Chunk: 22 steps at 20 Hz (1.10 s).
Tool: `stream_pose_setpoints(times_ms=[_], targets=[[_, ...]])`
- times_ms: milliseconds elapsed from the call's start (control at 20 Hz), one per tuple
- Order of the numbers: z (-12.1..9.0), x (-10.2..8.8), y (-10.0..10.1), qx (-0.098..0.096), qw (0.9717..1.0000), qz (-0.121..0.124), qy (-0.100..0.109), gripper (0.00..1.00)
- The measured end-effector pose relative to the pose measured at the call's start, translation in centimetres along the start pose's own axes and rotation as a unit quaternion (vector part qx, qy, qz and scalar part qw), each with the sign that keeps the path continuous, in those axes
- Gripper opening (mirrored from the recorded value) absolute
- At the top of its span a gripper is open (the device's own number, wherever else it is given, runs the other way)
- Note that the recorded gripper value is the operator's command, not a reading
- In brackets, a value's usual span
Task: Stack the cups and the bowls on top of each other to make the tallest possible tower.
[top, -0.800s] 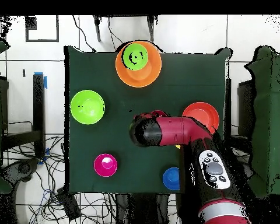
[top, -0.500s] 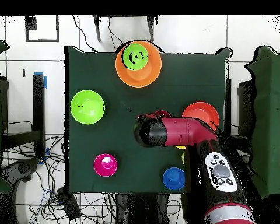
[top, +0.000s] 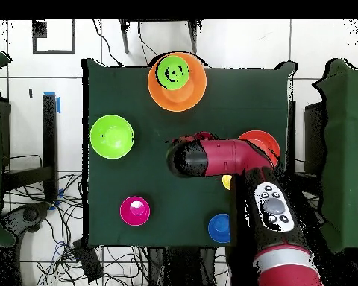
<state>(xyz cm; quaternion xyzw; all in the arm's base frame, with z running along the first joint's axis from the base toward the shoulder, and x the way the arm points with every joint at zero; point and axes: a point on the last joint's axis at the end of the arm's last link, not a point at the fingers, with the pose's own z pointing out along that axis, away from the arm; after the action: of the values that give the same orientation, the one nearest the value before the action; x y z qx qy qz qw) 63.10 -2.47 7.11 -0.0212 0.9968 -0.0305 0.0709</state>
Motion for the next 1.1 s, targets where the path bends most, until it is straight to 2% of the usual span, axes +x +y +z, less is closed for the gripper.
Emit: stream_pose_setpoints(times_ms=[150, 500, 850, 1100], targets=[[0.2, -2.0, 1.7, 0.002, 0.9999, -0.013, -0.007, 0.00], [-0.2, -5.5, 5.2, 0.001, 0.9994, -0.033, -0.015, 0.00], [-1.8, -9.9, 8.4, -0.003, 0.9995, -0.031, 0.011, 0.00], [-2.4, -12.5, 9.2, -0.006, 0.9995, -0.024, 0.018, 0.00]])
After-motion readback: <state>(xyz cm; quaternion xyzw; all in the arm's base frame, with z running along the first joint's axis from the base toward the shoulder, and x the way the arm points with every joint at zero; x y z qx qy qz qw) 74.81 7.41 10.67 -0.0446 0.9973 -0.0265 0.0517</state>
